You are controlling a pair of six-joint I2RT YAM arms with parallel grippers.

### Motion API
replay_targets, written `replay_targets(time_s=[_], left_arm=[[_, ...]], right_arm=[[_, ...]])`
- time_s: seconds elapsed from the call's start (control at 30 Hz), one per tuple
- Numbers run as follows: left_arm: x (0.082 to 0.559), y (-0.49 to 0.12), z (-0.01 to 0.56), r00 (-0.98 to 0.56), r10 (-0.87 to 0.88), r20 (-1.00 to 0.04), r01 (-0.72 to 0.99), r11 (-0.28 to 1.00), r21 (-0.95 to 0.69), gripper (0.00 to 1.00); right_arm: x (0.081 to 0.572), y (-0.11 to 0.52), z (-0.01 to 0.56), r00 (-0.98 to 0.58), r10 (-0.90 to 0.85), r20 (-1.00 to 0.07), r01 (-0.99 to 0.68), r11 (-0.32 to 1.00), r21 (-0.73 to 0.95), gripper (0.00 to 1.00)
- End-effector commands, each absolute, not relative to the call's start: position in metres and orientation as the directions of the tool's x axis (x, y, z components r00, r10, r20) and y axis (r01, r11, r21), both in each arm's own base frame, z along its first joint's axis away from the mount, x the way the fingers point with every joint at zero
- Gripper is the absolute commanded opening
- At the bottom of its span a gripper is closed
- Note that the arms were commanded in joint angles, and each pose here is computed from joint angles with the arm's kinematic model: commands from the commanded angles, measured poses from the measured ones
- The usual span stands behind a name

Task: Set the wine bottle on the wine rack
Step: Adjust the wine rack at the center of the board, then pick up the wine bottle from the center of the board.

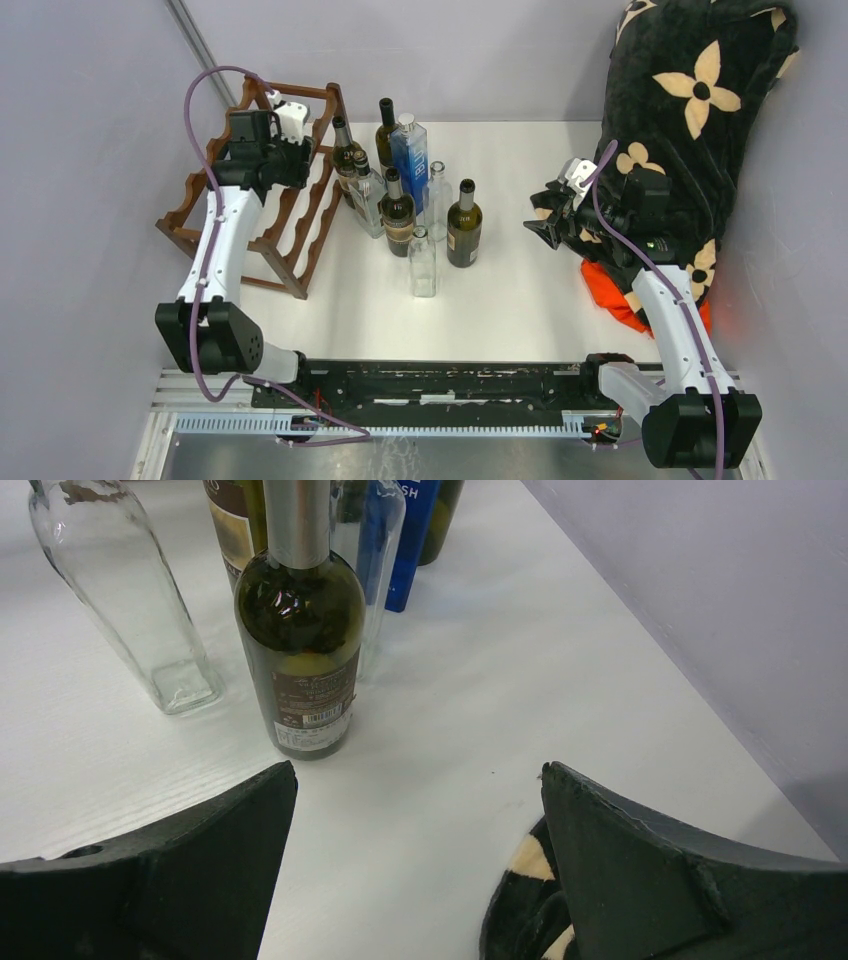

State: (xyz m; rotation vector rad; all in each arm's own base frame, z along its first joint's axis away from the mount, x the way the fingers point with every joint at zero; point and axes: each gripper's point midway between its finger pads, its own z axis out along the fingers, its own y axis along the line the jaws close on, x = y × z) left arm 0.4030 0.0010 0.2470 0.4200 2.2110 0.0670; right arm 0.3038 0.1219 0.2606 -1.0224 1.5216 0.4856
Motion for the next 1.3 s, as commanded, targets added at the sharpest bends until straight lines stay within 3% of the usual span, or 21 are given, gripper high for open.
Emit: replay_targets(time_s=[0.0,0.2,0.4,0.53,0.67,0.9,1.27], left_arm=[[0.407,0.010,0.320,-0.379,0.270,-0.885,0.152,0.962,0.229,0.71],[0.379,0.010,0.376,-0.255,0.145,-0.956,0.046,0.989,0.137,0.98],[0.340,-0.032,0.405,-0.160,-0.126,-0.979,0.159,0.976,-0.152,1.00],[0.320,-0.059,0.395,-0.230,-0.318,-0.920,0.219,0.904,-0.367,1.00],[0.300,-0.089,0.386,-0.321,-0.372,-0.871,0.331,0.818,-0.471,0.98],[0.276,-0.120,0.395,-0.316,-0.323,-0.892,0.464,0.767,-0.443,0.94],[0.240,-0.199,0.350,-0.348,-0.048,-0.936,0.612,0.745,-0.266,0.92]], right_arm=[[0.306,0.124,0.278,0.118,-0.329,-0.937,-0.807,0.517,-0.284,0.98],[0.301,0.132,0.281,0.136,-0.332,-0.933,-0.821,0.489,-0.294,0.98],[0.293,0.135,0.281,0.151,-0.334,-0.931,-0.836,0.459,-0.300,0.98],[0.285,0.140,0.281,0.150,-0.319,-0.936,-0.860,0.426,-0.282,0.98],[0.278,0.142,0.278,0.163,-0.319,-0.934,-0.874,0.392,-0.286,0.98],[0.271,0.145,0.271,0.171,-0.308,-0.936,-0.887,0.365,-0.283,0.98],[0.268,0.146,0.268,0.177,-0.317,-0.932,-0.893,0.345,-0.288,0.98]])
